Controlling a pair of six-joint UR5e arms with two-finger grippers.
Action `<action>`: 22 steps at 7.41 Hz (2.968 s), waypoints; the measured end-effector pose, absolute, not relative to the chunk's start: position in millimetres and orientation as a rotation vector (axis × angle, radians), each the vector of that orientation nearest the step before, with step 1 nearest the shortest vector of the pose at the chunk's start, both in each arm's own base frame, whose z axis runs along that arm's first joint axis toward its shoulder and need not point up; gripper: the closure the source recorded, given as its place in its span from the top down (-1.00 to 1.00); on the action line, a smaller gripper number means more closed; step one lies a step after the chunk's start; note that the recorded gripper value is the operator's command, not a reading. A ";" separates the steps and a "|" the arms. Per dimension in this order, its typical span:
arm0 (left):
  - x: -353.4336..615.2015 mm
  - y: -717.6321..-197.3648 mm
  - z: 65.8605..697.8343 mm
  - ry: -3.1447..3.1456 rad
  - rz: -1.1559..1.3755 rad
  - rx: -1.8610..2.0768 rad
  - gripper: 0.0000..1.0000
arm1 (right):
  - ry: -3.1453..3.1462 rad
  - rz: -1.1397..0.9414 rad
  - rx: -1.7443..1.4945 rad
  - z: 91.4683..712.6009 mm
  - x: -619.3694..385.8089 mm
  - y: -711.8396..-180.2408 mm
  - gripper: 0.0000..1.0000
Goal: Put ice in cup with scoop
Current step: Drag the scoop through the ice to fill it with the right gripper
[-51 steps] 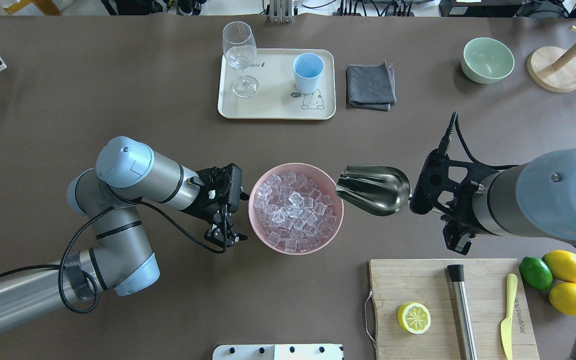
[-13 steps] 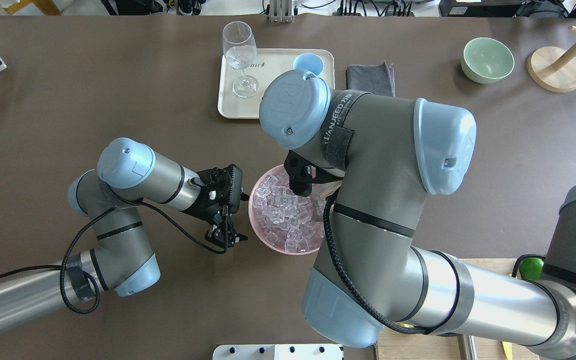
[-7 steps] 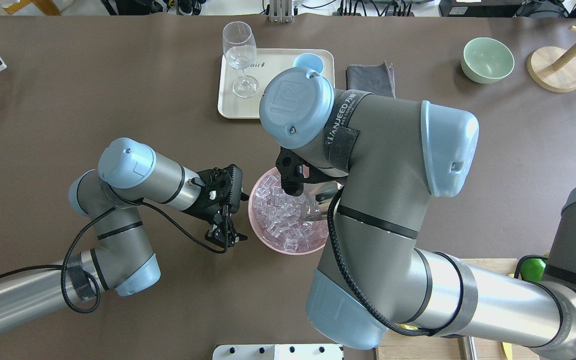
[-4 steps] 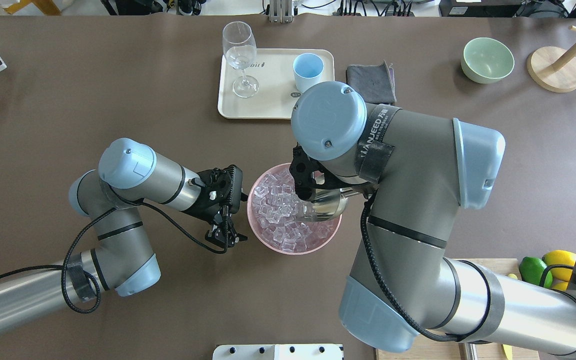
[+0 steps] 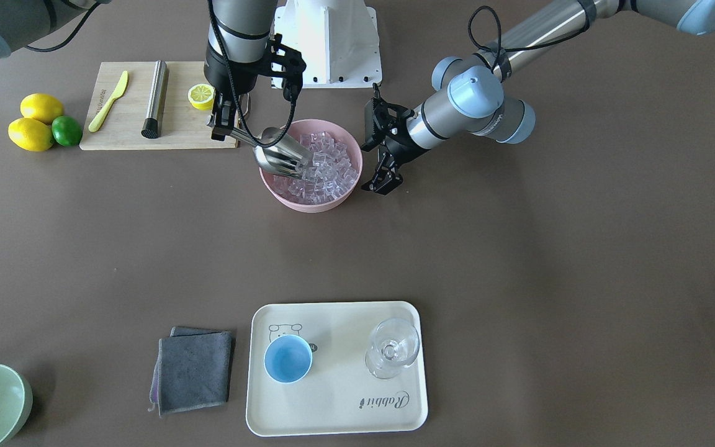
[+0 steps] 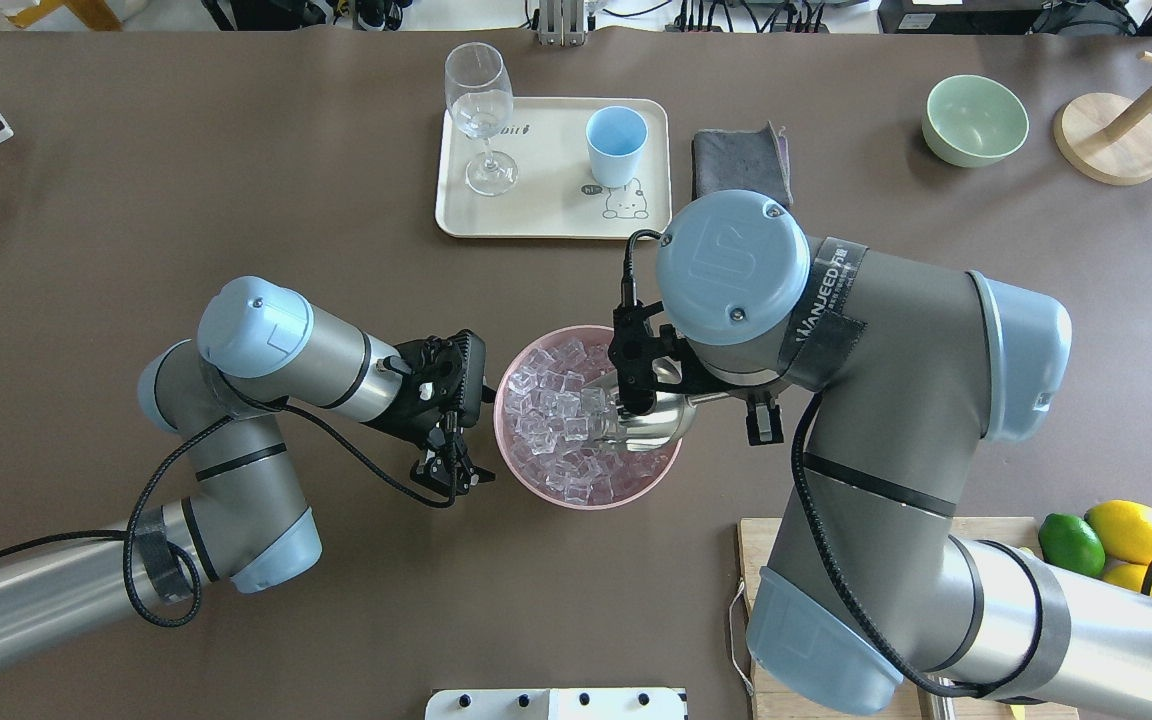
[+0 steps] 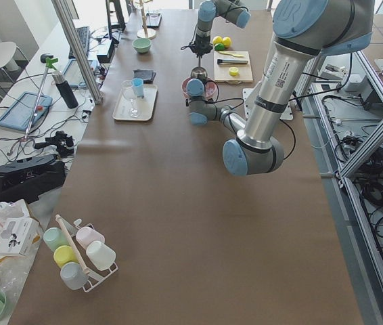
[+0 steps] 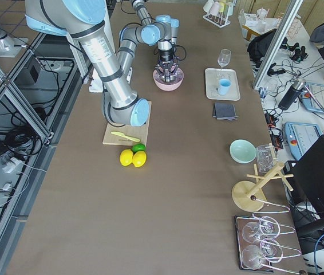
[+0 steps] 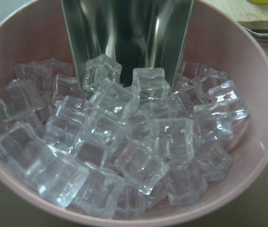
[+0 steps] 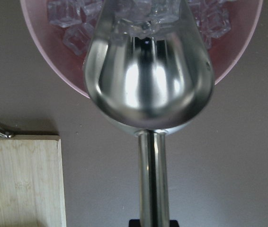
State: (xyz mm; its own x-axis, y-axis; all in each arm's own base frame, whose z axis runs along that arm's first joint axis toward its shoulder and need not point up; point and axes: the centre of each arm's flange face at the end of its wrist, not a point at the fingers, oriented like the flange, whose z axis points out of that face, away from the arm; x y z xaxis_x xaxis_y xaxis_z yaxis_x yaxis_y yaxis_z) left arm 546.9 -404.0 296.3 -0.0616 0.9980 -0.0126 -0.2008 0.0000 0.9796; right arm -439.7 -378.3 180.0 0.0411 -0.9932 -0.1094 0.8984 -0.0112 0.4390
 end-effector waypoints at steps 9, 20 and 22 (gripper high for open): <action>551.4 -406.6 295.1 1.105 1.338 1.021 0.97 | -0.360 -1.528 0.619 226.2 -431.3 -368.9 -1.00; 555.5 -407.1 300.0 1.102 1.340 1.009 0.97 | -0.515 -1.527 0.824 265.3 -429.1 -357.9 -1.00; 556.2 -407.5 301.7 1.100 1.340 1.005 0.97 | -0.549 -1.526 0.872 274.8 -426.6 -356.0 -1.00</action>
